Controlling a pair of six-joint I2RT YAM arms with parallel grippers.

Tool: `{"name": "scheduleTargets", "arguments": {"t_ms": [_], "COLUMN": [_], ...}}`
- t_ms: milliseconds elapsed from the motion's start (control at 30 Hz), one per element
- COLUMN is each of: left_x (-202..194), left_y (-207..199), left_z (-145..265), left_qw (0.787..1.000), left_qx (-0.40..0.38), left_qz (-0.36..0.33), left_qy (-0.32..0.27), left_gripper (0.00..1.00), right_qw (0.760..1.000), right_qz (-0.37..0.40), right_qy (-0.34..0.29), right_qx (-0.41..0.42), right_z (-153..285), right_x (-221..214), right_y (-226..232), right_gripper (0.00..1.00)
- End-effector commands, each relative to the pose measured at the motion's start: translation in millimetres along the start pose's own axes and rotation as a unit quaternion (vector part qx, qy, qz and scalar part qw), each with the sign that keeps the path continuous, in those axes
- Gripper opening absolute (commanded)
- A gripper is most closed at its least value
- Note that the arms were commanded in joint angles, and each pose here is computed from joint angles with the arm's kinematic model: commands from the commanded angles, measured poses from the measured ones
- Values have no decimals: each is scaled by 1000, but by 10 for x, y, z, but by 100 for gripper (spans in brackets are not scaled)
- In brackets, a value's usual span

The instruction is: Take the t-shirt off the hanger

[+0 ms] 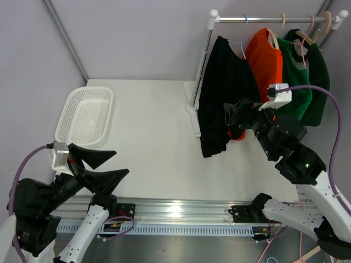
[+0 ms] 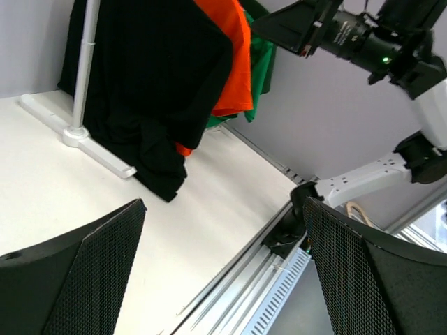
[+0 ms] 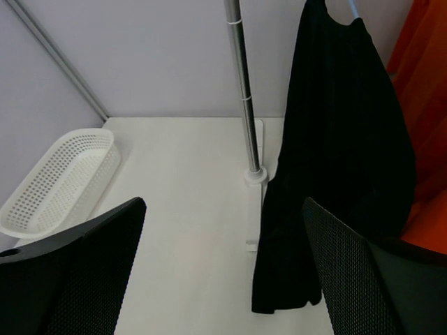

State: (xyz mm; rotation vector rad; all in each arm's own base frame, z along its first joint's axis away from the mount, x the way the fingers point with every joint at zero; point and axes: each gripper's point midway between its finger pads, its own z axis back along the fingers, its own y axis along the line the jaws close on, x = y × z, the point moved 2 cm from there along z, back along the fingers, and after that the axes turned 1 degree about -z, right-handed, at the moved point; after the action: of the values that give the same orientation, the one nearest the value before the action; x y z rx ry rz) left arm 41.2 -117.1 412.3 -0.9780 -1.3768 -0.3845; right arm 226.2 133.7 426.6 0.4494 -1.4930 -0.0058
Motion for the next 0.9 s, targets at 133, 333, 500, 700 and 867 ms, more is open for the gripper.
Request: {"name": "scheduleTargets", "arguments": {"t_ms": [133,333,500,700,867], "left_x": [-86,-150,-135,-136,-154], "left_y": [297,369,388,446,523], "left_z": [-200,-238,-169,-180,-276], "left_qw": [999,998,998,997,997], "left_qx": [40,49,62,74,77], "left_qz": [3,2,-16,-22,-16], "left_qy": [18,35,19,16,22], "left_gripper": [99,100,99,99,99], "right_qw": [994,995,995,995,992], "right_qz": [89,73,34,38,53], "right_qy": [-24,25,51,89,113], "right_qx": [-62,-70,-73,-31,-31], "right_z": [-337,-890,-1338,-1829,-2117], "right_x": [374,634,769,669,449], "right_y": [16,-213,-520,-602,-779], "right_gripper": [100,99,97,91,78]}}
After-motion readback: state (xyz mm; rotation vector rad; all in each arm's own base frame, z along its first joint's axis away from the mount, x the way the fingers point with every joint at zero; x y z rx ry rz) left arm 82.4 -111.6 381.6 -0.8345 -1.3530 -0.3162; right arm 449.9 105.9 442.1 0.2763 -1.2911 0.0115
